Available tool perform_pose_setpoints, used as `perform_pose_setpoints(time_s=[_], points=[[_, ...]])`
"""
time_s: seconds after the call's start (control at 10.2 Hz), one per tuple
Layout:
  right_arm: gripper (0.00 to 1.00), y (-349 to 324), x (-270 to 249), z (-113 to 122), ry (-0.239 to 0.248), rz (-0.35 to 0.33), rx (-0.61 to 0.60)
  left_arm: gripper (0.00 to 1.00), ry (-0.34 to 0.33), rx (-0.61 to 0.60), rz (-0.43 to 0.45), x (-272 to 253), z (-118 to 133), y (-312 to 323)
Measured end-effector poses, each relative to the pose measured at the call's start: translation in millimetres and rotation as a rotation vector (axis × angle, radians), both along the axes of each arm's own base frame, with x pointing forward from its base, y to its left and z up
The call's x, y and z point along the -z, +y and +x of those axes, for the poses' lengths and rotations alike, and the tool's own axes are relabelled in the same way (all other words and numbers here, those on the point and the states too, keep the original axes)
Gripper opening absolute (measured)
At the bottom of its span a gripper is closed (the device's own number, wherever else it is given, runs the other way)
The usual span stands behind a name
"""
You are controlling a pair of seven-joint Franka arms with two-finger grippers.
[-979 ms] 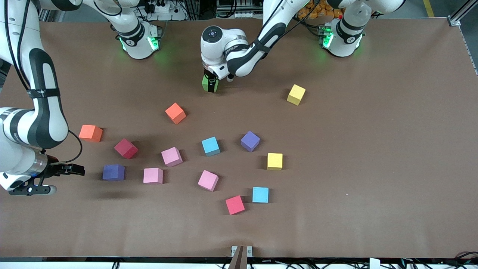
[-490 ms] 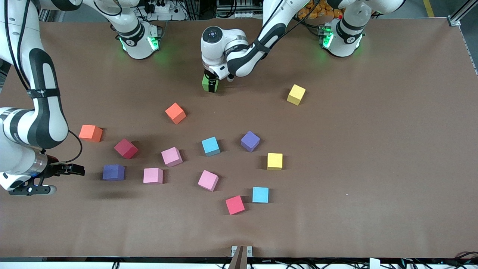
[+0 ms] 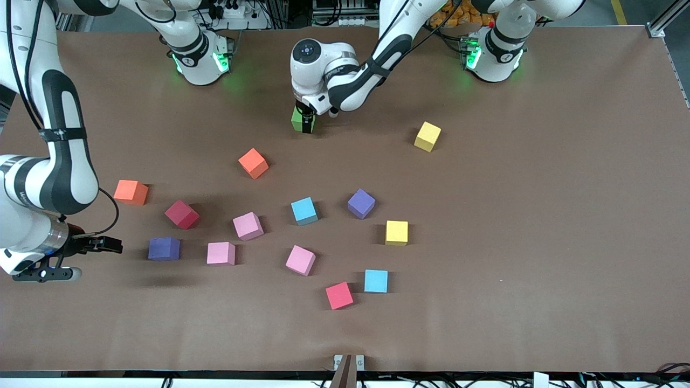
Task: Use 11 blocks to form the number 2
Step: 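Raise the left gripper and move it toward the yellow cube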
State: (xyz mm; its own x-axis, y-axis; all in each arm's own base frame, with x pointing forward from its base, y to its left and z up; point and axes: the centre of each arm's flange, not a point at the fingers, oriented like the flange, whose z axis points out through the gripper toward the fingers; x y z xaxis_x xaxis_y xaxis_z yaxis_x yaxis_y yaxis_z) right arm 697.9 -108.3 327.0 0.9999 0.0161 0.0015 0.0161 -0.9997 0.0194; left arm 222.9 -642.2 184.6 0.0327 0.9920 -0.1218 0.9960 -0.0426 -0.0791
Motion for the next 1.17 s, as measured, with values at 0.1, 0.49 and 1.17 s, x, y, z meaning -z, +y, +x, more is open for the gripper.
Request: perform_pose_setpoints(time_s=[0.1, 0.49, 1.17], points=[[1.0, 0.0, 0.0, 0.0, 0.0, 0.0, 0.0, 1.0, 0.007, 0.007, 0.014, 0.6, -4.1, 0.4], [1.0, 0.0, 0.0, 0.0, 0.0, 0.0, 0.0, 1.0, 0.004, 0.014, 0.034, -32.9, 3.1, 2.5], [1.0, 0.0, 0.0, 0.2, -0.002, 0.0, 0.0, 1.0, 0.006, -0.002, 0.009, -120.8, 41.5, 17.8]])
